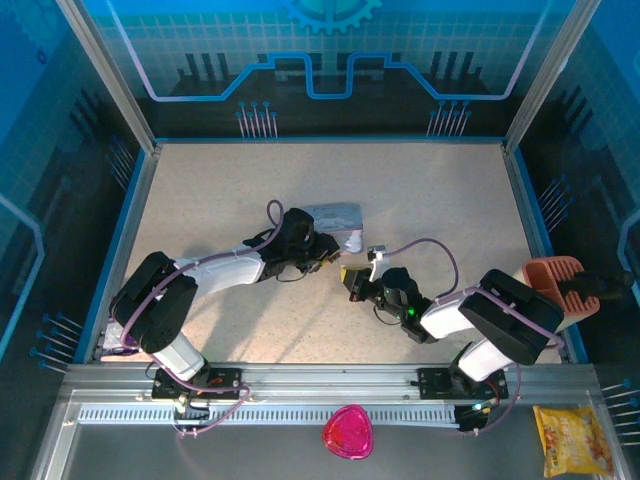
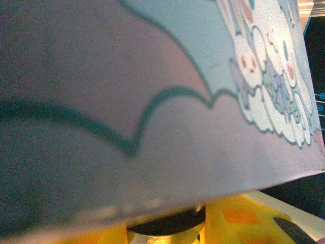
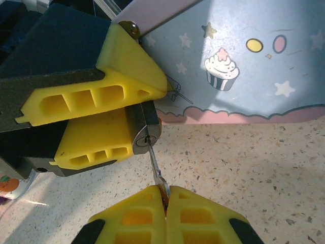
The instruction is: Unlock a padlock with a key
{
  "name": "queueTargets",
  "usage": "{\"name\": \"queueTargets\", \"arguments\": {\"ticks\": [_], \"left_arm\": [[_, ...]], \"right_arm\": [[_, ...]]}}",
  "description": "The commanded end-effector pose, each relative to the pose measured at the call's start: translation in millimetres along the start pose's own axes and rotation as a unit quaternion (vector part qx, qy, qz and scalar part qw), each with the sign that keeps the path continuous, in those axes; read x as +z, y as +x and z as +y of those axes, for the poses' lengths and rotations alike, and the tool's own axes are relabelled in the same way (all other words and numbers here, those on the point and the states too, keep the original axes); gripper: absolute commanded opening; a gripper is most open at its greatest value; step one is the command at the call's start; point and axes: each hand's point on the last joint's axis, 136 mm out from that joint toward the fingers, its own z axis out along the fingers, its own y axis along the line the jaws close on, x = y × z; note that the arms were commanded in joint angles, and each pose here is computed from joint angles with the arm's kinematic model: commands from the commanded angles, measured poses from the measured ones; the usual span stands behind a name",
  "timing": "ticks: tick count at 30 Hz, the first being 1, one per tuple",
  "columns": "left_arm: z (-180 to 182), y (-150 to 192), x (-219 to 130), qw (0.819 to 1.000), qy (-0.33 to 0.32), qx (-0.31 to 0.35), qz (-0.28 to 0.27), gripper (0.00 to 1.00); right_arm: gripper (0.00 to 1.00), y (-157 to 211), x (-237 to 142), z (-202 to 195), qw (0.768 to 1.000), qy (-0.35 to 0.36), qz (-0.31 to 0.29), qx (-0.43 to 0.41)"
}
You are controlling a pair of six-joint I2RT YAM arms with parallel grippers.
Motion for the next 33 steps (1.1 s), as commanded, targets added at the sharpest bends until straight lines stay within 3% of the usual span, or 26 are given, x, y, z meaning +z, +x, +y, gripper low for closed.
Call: {"name": "queueTargets", "arguments": {"ticks": [1, 33], "left_arm": [[-18.7, 5.6, -7.7, 0.999, 0.036, -0.005, 0.018, 0.12], [-17.2, 26.9, -9.1, 0.999, 0.035, 0.002, 0.033, 0.08]], "right_arm": [[0.0, -11.3, 2.7, 10.8, 1.0, -0.014, -0.026, -0.006], [0.0, -13.8, 7.7, 14.3, 0.999, -0.04, -0.029, 0.013]]}}
